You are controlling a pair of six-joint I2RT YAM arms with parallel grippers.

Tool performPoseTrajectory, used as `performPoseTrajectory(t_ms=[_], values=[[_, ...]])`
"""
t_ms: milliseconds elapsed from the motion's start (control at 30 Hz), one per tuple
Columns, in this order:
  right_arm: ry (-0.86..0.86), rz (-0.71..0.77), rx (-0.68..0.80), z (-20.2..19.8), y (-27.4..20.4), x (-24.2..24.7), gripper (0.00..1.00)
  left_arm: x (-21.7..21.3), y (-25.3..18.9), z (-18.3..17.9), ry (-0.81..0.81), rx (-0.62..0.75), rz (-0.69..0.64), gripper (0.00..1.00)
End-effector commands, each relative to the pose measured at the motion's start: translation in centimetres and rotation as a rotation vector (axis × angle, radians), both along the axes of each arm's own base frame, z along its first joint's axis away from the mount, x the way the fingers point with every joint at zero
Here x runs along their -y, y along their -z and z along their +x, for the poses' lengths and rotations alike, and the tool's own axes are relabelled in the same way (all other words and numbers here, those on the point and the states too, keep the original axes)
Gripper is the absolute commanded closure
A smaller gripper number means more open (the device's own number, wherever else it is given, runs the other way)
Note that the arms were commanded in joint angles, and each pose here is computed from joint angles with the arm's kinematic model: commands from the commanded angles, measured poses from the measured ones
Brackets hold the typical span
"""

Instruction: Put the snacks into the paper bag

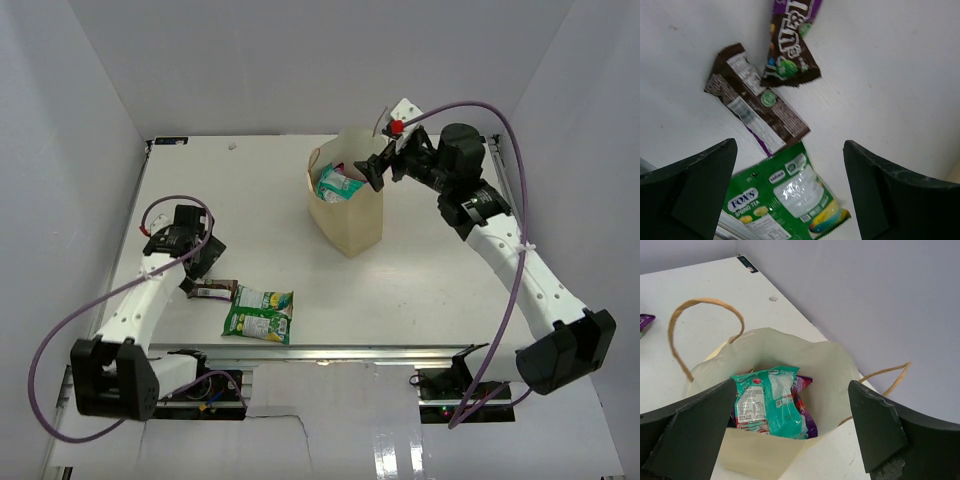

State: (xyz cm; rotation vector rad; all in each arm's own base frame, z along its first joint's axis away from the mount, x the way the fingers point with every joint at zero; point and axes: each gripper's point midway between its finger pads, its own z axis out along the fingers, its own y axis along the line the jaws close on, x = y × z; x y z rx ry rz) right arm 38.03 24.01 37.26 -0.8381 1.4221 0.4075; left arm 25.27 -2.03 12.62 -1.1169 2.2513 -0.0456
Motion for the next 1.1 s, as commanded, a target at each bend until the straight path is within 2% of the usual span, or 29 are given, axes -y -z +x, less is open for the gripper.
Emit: performPoseTrajectory(t_ms=[0, 33, 67, 133, 167, 233, 367, 433, 467, 533, 567, 667, 700, 800, 833, 867, 933, 967, 1000, 1067], values=[[-0.185, -0.108, 0.017, -3.1, 0.7, 0.6, 0.02, -3.9, 1.5, 1.9, -0.066, -0.096, 0.079, 0.02], [-0.200, -0.112, -0.003, -3.5, 1.3, 0.9, 0.02, -4.2, 1.6, 3.2, -0.040, -0.084, 0.095, 0.02], [-0.210, -0.118, -0.042, -4.3, 2.6, 1.7, 0.02, -4.6, 3.1, 3.8, -0.036, -0.140, 0.105, 0.02], [-0.198, -0.122, -0.078, -4.8, 4.1, 3.0, 0.02, -5.5, 3.3, 5.3, -0.037, -0.165, 0.136, 0.06], [-0.191, -0.126, -0.094, -5.0, 4.8, 3.6, 0.02, -5.7, 5.0, 5.5, -0.030, -0.234, 0.146, 0.10], [-0.169, -0.130, -0.125, -5.8, 6.3, 4.8, 0.02, -7.0, 5.5, 6.1, -0.058, -0.282, 0.149, 0.22], [-0.127, -0.129, -0.174, -6.7, 8.4, 7.0, 0.02, -7.3, 7.9, 6.7, -0.039, -0.352, 0.145, 0.25], [-0.115, -0.127, -0.189, -7.3, 9.2, 7.7, 0.02, -7.1, 8.3, 7.4, -0.025, -0.345, 0.128, 0.35], [-0.116, -0.125, -0.196, -7.5, 9.4, 7.8, 0.02, -7.0, 8.3, 7.5, -0.019, -0.344, 0.124, 0.45], [-0.110, -0.118, -0.202, -7.8, 9.6, 8.1, 0.02, -6.9, 8.0, 7.9, -0.011, -0.328, 0.116, 0.54], [-0.110, -0.112, -0.206, -7.9, 9.6, 8.2, 0.02, -6.7, 7.6, 8.0, -0.004, -0.315, 0.108, 0.66], [-0.116, -0.099, -0.208, -8.1, 9.4, 8.3, 0.02, -6.0, 5.4, 8.9, 0.029, -0.229, 0.080, 0.86], [-0.117, -0.096, -0.211, -8.1, 9.4, 8.3, 0.02, -5.8, 4.4, 9.3, 0.050, -0.193, 0.073, 0.90], [-0.129, -0.090, -0.211, -8.3, 9.3, 8.2, 0.02, -3.6, -1.2, 11.4, 0.163, 0.025, 0.030, 0.96], [-0.140, -0.087, -0.212, -8.4, 9.3, 8.1, 0.02, -2.6, -4.5, 11.8, 0.213, 0.142, 0.020, 0.96], [-0.144, -0.085, -0.214, -8.5, 9.3, 8.0, 0.02, 0.3, -7.6, 13.2, 0.334, 0.294, -0.050, 0.96], [-0.158, -0.082, -0.218, -8.7, 9.5, 7.9, 0.02, 3.0, -13.6, 13.4, 0.473, 0.529, -0.086, 0.97], [-0.161, -0.082, -0.224, -8.8, 9.8, 7.9, 0.02, 6.0, -17.4, 13.9, 0.582, 0.692, -0.105, 0.97], [-0.166, -0.081, -0.229, -8.8, 9.9, 7.8, 0.02, 8.3, -20.0, 13.2, 0.683, 0.781, -0.157, 0.97], [-0.165, -0.079, -0.230, -8.9, 10.1, 7.8, 0.02, 11.8, -26.1, 12.7, 0.811, 0.970, -0.160, 0.98]])
